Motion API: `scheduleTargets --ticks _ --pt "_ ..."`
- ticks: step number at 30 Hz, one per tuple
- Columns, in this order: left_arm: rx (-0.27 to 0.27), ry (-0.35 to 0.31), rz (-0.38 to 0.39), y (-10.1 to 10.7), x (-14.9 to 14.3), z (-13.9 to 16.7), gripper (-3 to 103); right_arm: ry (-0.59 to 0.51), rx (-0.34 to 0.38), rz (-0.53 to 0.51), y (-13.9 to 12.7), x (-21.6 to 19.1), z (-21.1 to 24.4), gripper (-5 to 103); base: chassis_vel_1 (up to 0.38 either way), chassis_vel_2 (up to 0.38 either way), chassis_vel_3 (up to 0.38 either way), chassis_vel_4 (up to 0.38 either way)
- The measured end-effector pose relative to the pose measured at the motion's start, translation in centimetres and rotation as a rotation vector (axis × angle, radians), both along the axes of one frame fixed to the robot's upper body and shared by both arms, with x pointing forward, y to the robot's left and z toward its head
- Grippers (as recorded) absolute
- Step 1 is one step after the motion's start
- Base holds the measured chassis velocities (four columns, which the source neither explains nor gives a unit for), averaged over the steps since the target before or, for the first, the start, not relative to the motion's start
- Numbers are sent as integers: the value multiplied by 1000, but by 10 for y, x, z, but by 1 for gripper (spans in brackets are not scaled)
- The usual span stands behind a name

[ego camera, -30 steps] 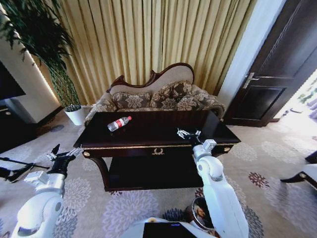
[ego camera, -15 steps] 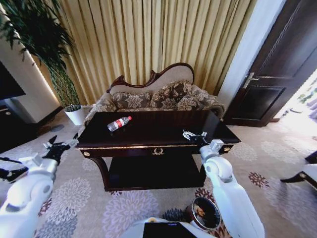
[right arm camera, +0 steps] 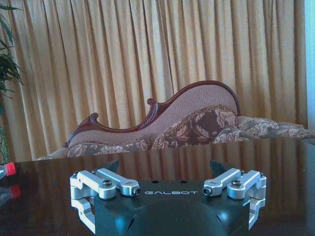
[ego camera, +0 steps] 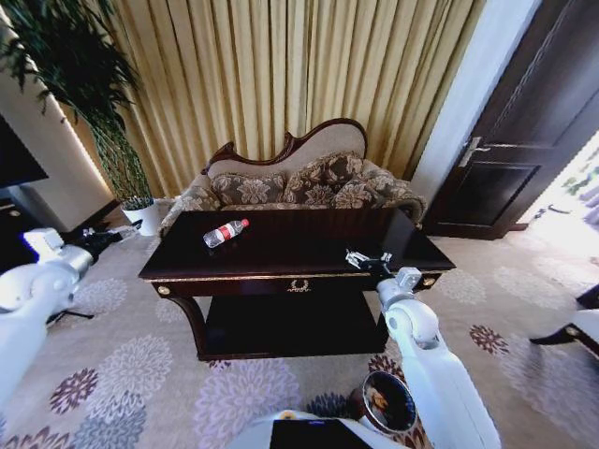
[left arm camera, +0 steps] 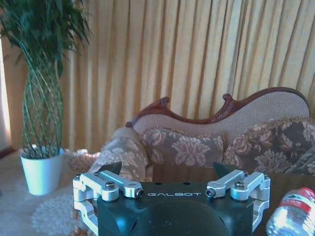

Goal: Move to the front of the table and place the trash on the table into the trash bin.

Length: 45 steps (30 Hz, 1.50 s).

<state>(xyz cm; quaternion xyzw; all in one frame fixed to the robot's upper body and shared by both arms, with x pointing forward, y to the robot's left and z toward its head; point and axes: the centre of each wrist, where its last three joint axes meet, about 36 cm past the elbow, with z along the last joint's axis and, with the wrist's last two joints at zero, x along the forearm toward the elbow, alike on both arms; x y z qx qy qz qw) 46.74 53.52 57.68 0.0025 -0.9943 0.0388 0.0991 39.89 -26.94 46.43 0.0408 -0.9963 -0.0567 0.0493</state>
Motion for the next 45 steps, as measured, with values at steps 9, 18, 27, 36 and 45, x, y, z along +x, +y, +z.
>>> scheduleTargets --ticks 9,18,27,36,45 --pt "-16 -72 38 -54 51 -20 100 10 -5 -1 0 -2 -4 100 0 0 0 0" --pt "12 -67 55 -112 65 -28 100 -1 2 -2 1 2 -1 100 0 0 0 0" --pt "-77 -70 -28 -119 102 -38 100 -2 6 1 3 5 -1 100 0 0 0 0" --pt "-177 -45 -265 -122 112 -31 100 7 6 -7 2 7 -6 100 0 0 0 0" --pt "-299 234 -298 -121 114 -4 100 9 7 -20 3 8 -14 100 0 0 0 0"
